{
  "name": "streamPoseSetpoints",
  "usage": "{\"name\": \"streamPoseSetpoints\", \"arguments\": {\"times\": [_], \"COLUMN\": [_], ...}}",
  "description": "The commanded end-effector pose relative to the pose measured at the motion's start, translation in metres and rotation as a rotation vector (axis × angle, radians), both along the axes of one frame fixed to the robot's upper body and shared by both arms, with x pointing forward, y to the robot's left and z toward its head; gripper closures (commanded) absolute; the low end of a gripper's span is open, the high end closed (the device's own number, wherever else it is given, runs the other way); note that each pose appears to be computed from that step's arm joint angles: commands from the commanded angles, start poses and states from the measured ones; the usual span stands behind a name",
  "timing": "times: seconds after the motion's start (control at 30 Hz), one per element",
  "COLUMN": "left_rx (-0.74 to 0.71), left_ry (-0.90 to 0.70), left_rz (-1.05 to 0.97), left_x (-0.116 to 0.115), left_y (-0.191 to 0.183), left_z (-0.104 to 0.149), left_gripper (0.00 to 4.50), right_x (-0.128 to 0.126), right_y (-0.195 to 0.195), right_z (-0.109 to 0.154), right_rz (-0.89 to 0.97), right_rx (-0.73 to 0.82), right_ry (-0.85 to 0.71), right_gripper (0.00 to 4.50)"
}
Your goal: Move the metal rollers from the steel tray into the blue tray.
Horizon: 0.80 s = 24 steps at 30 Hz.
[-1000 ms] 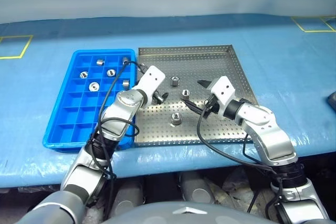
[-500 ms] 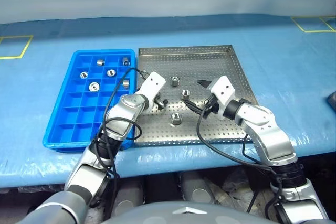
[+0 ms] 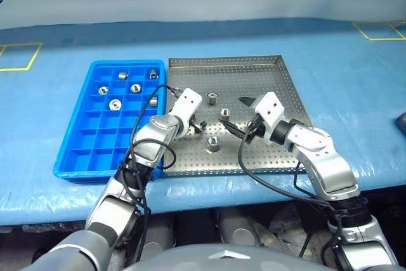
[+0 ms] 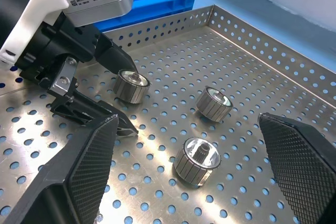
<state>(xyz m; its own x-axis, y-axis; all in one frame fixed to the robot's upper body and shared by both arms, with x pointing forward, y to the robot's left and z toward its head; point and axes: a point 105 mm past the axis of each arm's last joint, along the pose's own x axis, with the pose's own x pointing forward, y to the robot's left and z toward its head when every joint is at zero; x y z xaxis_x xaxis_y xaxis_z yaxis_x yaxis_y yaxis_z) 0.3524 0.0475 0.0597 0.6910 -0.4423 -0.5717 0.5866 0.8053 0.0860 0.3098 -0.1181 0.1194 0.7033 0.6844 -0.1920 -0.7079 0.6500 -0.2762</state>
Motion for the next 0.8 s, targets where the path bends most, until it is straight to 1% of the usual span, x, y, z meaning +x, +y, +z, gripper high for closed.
{"name": "streamPoseSetpoints", "arguments": {"times": [0.03,0.13,0.17,0.43,0.67,0.8], "left_rx": [-0.017,-0.020,-0.016,-0.016,-0.021,-0.048], "left_ry": [0.025,0.025,0.023,0.007,-0.044,-0.126], "left_rz": [-0.017,-0.022,-0.025,-0.028,-0.027,-0.018], "left_x": [-0.002,-0.001,-0.001,0.000,0.001,0.004], "left_y": [-0.007,-0.008,-0.008,-0.008,-0.006,-0.006], "left_z": [-0.003,-0.002,-0.002,0.000,0.010,0.027], "left_gripper": [0.93,1.97,2.23,2.23,2.23,2.23], "right_x": [-0.002,-0.002,-0.002,-0.002,-0.002,-0.002], "right_y": [0.002,0.001,0.001,0.001,0.003,0.003], "right_z": [0.014,0.014,0.014,0.014,0.014,0.014], "right_rz": [0.009,0.006,0.005,0.005,0.012,0.016], "right_rx": [0.002,0.004,0.004,0.005,0.004,0.004], "right_ry": [-0.055,-0.056,-0.057,-0.058,-0.058,-0.058], "right_gripper": [0.00,0.00,0.00,0.00,0.00,0.00]}}
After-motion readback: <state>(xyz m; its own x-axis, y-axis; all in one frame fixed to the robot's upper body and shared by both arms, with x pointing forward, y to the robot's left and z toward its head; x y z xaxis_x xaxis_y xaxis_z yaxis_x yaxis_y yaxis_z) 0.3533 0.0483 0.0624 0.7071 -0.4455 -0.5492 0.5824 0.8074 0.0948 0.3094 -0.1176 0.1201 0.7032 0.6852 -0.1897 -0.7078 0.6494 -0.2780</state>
